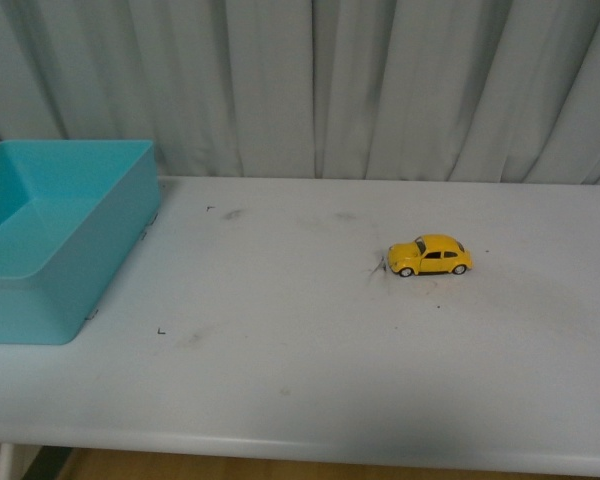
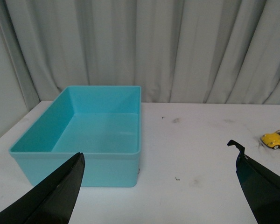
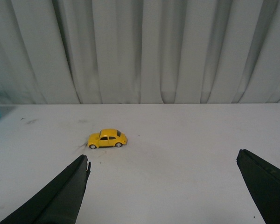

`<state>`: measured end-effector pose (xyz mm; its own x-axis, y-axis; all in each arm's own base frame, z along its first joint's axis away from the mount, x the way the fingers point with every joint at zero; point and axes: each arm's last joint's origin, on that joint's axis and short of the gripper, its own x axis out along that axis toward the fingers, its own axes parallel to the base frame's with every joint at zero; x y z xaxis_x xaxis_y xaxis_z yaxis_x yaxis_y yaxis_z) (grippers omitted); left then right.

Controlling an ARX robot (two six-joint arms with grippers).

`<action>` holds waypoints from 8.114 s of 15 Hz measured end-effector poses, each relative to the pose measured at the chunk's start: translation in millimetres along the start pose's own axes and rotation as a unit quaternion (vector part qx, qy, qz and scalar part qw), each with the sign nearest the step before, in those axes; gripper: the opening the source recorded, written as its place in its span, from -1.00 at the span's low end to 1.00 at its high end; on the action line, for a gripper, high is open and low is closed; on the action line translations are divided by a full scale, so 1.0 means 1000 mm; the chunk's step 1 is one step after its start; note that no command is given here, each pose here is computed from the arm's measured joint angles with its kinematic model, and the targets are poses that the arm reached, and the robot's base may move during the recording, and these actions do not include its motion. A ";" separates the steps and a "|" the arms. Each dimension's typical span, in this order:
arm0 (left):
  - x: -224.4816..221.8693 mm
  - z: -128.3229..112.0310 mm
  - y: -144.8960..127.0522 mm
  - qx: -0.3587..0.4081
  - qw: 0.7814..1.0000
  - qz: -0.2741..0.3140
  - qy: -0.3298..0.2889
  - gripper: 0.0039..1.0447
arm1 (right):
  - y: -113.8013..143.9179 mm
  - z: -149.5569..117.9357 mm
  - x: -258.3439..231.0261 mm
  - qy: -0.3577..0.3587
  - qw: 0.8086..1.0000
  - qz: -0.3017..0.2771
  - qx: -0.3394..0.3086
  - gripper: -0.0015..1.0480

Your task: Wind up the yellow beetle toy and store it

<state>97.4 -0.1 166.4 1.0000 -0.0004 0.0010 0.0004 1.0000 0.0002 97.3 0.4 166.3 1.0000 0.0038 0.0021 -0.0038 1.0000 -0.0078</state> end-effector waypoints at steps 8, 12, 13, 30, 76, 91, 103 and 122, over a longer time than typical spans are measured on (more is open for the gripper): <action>0.000 0.000 0.000 0.000 1.000 0.000 0.000 0.88 | 0.000 0.000 0.000 0.000 1.000 0.000 0.000 0.87; 0.000 0.000 0.000 0.000 1.000 0.000 0.000 0.88 | 0.000 0.000 0.000 -0.001 1.000 0.000 0.000 0.87; 0.000 0.000 0.000 0.000 1.000 0.000 0.000 0.88 | 0.000 0.000 0.000 0.000 1.000 0.000 0.000 0.87; 0.000 0.000 0.000 0.000 1.000 0.000 0.000 0.88 | 0.000 0.000 0.000 0.000 1.000 0.000 0.000 0.87; 0.000 0.000 0.000 0.000 1.000 0.000 0.000 0.88 | 0.026 -0.114 0.311 0.234 0.637 0.637 -0.365 -0.19; 0.000 0.000 0.000 0.000 1.000 0.000 0.000 0.88 | -0.030 -0.129 0.295 0.267 0.689 0.595 -0.317 -0.19; 0.000 0.000 0.000 0.000 1.000 0.000 0.000 0.88 | -0.115 -0.142 0.247 0.320 0.725 0.557 -0.249 0.19; 0.000 0.000 0.000 0.000 1.000 0.000 0.000 0.88 | -0.078 -0.117 0.243 0.240 0.735 0.621 -0.125 0.87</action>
<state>97.4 0.0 166.4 1.0000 0.0000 0.0010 0.0000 1.0000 0.0002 340.5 -77.6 50.7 0.1103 0.8504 -0.5145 -0.9747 0.1938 0.1113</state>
